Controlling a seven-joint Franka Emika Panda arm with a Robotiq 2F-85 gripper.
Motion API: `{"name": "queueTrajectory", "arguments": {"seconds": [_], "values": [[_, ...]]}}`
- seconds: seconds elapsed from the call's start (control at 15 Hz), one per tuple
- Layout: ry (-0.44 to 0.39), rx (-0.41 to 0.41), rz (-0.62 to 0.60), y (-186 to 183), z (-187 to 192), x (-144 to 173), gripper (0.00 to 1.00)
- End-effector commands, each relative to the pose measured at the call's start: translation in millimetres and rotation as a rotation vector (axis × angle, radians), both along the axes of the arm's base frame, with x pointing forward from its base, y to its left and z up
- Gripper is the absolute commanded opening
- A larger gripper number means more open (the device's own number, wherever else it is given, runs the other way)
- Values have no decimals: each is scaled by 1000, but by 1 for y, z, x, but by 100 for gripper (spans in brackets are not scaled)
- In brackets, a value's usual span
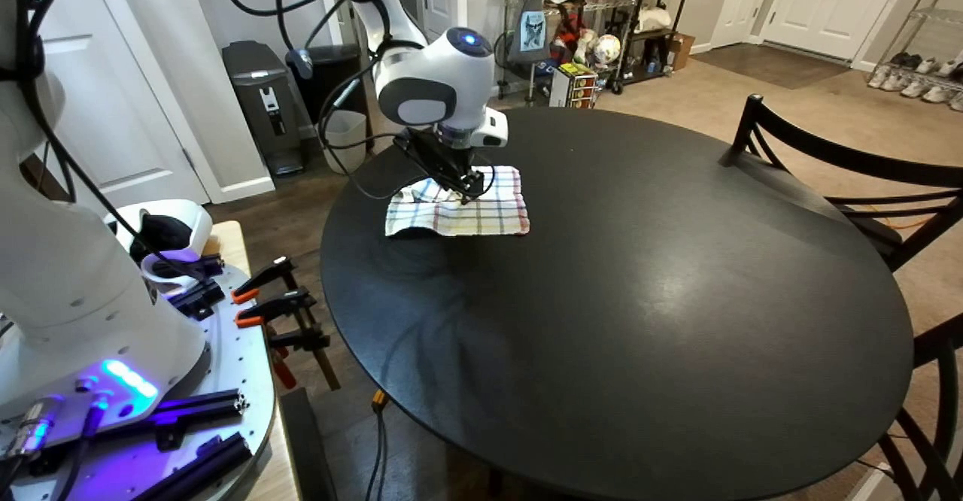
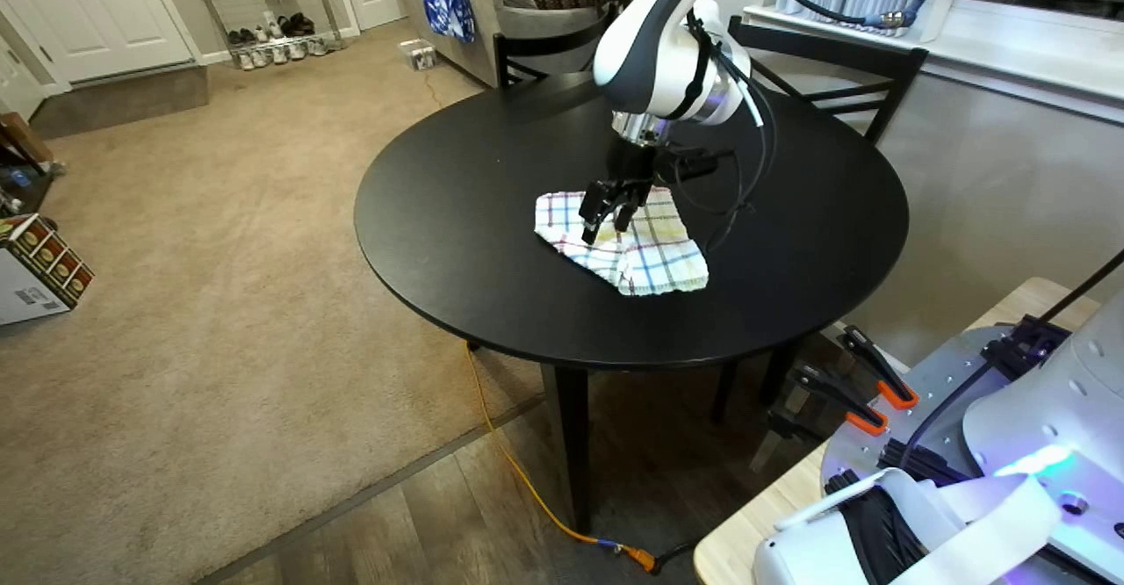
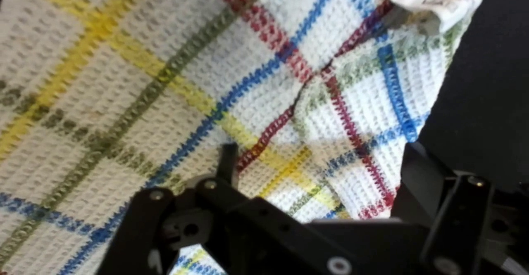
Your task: Unfold the towel fully
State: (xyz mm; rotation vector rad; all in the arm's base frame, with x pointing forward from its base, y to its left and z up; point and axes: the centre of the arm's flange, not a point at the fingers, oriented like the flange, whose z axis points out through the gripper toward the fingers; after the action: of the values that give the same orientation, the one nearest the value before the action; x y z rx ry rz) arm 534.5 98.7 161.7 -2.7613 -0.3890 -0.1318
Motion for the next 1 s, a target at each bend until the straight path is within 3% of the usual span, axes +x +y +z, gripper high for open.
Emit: {"name": "queueTrajectory", "arguments": {"seconds": [0.0, 0.93], "values": [[-24, -1, 26, 7, 5, -17, 100], [-93, -21, 38, 25, 4, -27, 100]]}}
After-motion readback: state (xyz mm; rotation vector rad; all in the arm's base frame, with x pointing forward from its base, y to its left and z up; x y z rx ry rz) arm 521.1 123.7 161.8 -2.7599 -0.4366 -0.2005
